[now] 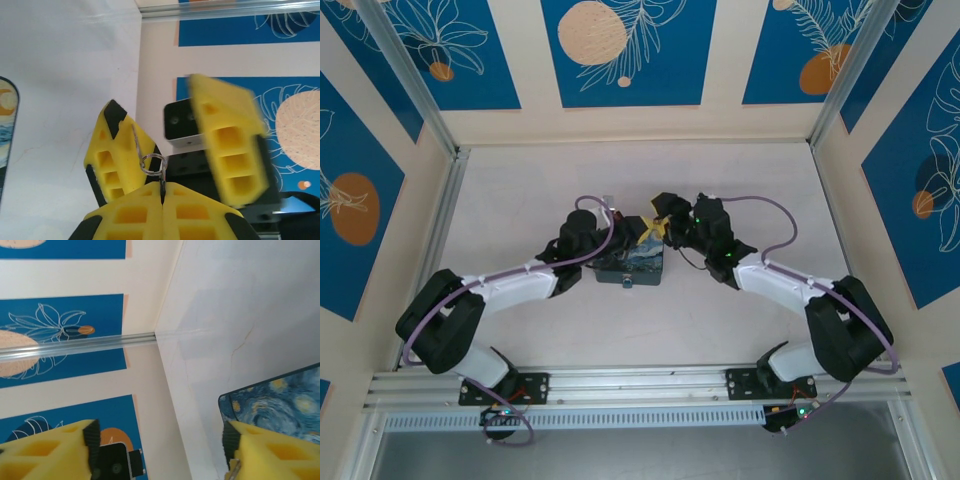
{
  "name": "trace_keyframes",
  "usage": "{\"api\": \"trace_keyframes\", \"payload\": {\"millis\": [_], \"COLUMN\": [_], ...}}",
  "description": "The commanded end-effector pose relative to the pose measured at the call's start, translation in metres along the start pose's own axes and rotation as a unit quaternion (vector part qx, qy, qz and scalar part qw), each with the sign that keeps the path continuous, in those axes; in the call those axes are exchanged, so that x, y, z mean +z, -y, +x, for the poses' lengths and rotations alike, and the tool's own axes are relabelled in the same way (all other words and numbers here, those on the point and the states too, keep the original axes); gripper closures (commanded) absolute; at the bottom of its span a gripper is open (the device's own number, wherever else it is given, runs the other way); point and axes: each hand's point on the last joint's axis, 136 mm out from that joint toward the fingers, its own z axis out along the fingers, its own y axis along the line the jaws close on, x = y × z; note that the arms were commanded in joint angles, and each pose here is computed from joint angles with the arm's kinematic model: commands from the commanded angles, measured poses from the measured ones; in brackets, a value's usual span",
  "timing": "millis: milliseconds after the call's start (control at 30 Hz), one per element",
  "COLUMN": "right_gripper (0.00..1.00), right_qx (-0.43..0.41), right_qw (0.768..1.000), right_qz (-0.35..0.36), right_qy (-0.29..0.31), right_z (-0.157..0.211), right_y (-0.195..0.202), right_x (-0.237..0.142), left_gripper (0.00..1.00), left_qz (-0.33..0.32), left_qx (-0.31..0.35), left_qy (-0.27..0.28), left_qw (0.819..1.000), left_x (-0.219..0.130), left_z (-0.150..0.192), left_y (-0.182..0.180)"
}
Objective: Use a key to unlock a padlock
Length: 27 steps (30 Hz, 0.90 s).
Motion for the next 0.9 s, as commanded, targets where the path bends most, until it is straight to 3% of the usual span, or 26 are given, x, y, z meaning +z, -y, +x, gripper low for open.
{"api": "trace_keyframes", "payload": {"millis": [0, 167, 300, 600, 867], "right_gripper": [0.3, 0.3, 0.32, 0.5, 0.67], "right_qx": [-0.039, -0.093, -0.169, -0.287, -0.3], "right_qw": [0.999, 0.995, 0.983, 0.935, 0.913], "right_qz": [0.023, 0.036, -0.019, -0.113, -0.152], "right_qy": [0.001, -0.014, -0.074, -0.173, -0.232], "right_z": [-0.016, -0.036, -0.03, -0.001, 0.02], "right_y": [0.01, 0.024, 0.004, -0.038, -0.043], "right_x": [-0.034, -0.078, -0.091, -0.084, -0.059], "left_gripper": [1.0, 1.0, 1.0, 1.0, 1.0], "left_qz": [-0.013, -0.025, 0.0, 0.039, 0.057], "left_qx": [0.087, 0.175, 0.215, 0.264, 0.247], "left_qy": [-0.023, -0.085, -0.161, -0.268, -0.297], "left_qw": [0.996, 0.981, 0.963, 0.926, 0.921], "left_x": [-0.012, -0.023, -0.027, -0.032, -0.03], "left_z": [-0.012, -0.025, -0.022, -0.004, 0.002], "left_y": [0.016, 0.018, 0.023, 0.036, 0.036]}}
